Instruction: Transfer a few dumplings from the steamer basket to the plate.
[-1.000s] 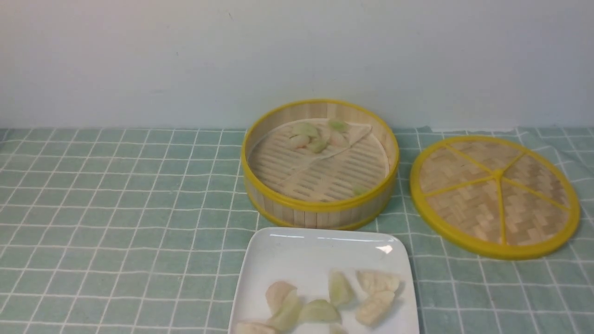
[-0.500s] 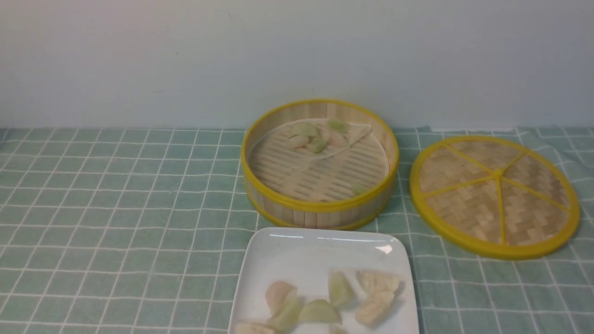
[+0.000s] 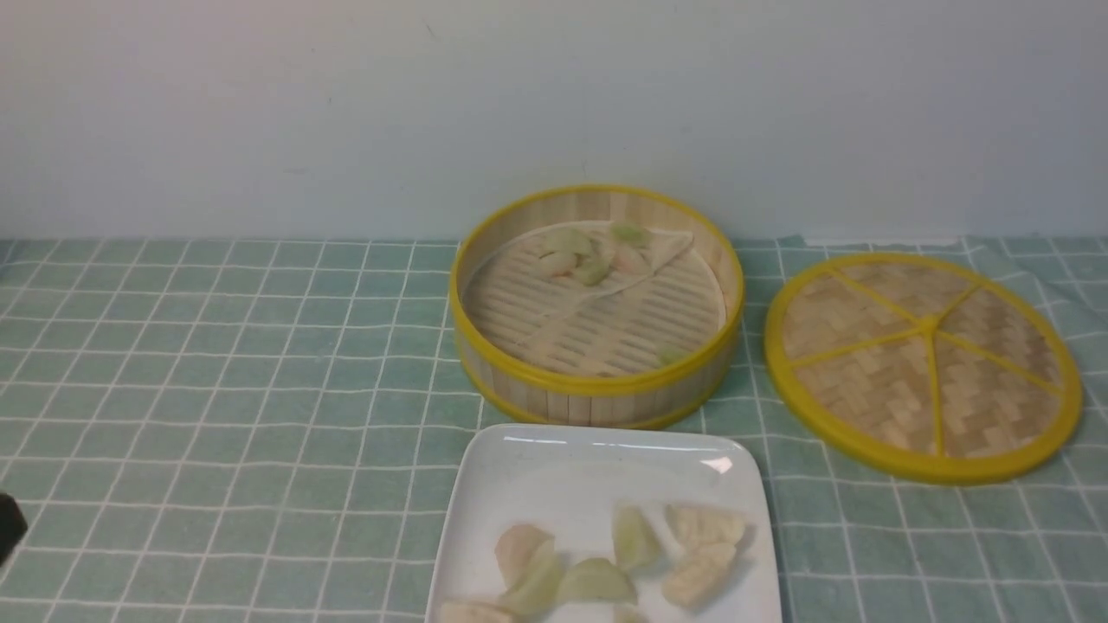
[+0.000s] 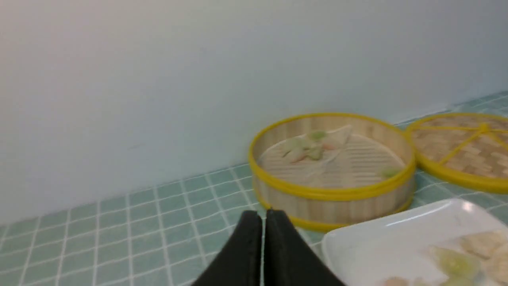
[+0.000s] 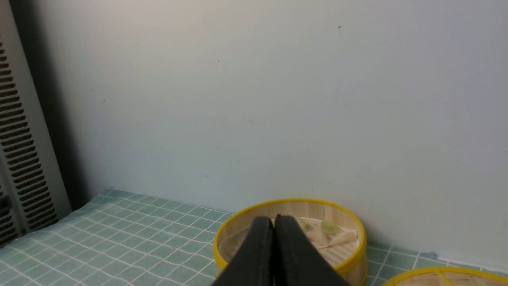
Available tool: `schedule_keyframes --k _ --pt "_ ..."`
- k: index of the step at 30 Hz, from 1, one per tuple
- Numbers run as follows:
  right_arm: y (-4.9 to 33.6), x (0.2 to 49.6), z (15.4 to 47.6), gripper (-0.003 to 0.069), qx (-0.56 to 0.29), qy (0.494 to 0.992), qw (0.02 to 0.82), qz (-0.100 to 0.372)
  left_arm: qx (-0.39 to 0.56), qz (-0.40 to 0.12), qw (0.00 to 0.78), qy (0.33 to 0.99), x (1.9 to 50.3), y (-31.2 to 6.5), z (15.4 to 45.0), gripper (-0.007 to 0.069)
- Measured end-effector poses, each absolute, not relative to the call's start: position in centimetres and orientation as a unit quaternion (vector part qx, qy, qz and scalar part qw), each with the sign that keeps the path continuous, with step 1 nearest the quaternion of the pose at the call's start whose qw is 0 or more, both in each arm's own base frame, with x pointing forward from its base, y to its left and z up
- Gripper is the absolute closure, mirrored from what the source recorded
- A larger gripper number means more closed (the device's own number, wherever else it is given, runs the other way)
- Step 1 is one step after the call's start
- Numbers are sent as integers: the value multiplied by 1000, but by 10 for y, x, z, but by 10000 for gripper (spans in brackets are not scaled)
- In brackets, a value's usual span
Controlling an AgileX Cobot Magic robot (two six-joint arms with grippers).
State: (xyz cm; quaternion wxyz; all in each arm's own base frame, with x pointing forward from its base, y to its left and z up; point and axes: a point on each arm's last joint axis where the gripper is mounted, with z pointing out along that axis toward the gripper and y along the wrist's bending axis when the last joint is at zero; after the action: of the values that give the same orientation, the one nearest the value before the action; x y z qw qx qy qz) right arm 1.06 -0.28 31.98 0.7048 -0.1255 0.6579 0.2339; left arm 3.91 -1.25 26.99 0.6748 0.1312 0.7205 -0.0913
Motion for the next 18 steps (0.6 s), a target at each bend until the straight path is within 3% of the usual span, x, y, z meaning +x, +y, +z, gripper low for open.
schedule_keyframes --k 8,18 --pt "-3 11 320 672 -125 658 705 234 59 -30 625 778 53 -7 182 631" --pt "-3 11 320 672 -125 658 705 234 54 -25 594 802 52 -6 171 631"
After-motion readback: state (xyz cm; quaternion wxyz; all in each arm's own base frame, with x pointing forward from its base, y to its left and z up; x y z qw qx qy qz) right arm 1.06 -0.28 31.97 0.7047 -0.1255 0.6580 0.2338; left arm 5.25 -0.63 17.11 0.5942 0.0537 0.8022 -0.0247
